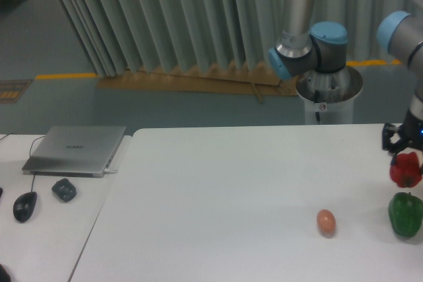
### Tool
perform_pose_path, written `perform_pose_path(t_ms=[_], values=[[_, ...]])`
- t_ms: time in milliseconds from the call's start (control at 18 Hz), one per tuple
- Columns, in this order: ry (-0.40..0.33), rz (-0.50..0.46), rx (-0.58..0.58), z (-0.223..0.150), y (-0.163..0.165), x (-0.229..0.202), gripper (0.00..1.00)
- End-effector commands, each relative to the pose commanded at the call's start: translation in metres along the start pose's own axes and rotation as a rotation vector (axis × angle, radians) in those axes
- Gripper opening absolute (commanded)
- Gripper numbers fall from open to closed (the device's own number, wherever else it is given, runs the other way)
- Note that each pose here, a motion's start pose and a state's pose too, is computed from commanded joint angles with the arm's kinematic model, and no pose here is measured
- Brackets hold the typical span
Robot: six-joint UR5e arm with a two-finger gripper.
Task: Place the red pepper on the table
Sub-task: 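Lower the gripper holding the red bell pepper beside the green pepper, then open the gripper to release the red pepper onto the table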
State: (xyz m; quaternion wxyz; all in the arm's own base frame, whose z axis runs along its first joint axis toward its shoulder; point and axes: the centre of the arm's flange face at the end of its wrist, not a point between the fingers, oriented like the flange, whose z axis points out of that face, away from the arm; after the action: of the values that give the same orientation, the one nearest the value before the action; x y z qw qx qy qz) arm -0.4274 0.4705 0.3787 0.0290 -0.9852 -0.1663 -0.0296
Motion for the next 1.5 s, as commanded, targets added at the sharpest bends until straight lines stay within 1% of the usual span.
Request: perform_pose_path(t_ms=[167,278,389,556,611,722,778,889,944,1056,1167,1222,1333,1500], values=[[-0.021,0.007,0.017,0.01,-0.013,0.015,0.59],[-0.035,-0.049,0.039,0.015,-0.02,0.017,0.59],[-0.063,-0.054,0.053,0.024,-0.03,0.022,0.59],[-0.091,-0.057,0.043,0.026,-0.033,0.017,0.59],[-0.123,-0.054,0.063,0.022,-0.036,0.013,0.59],[-0.16,-0.058,0.045,0.024,-0.036,0.007,0.59],[-0.165,-0.064,0.05,0.026,-0.037,0.003,0.59],[-0.179,-0.045,0.051,0.032,-0.039,0.0,0.59],[-0.194,-0.043,0.028,0.041,-0.038,-0.002,0.59],[-0.198,-0.043,-0.007,0.056,-0.033,-0.003,0.59],[-0.189,-0.041,0.002,0.052,-0.033,0.003,0.59],[-0.175,-0.027,0.007,0.055,-0.038,0.014,0.59],[-0.161,-0.017,-0.011,0.069,-0.042,0.022,0.59],[-0.163,-0.02,-0.01,0.068,-0.044,0.028,0.59]])
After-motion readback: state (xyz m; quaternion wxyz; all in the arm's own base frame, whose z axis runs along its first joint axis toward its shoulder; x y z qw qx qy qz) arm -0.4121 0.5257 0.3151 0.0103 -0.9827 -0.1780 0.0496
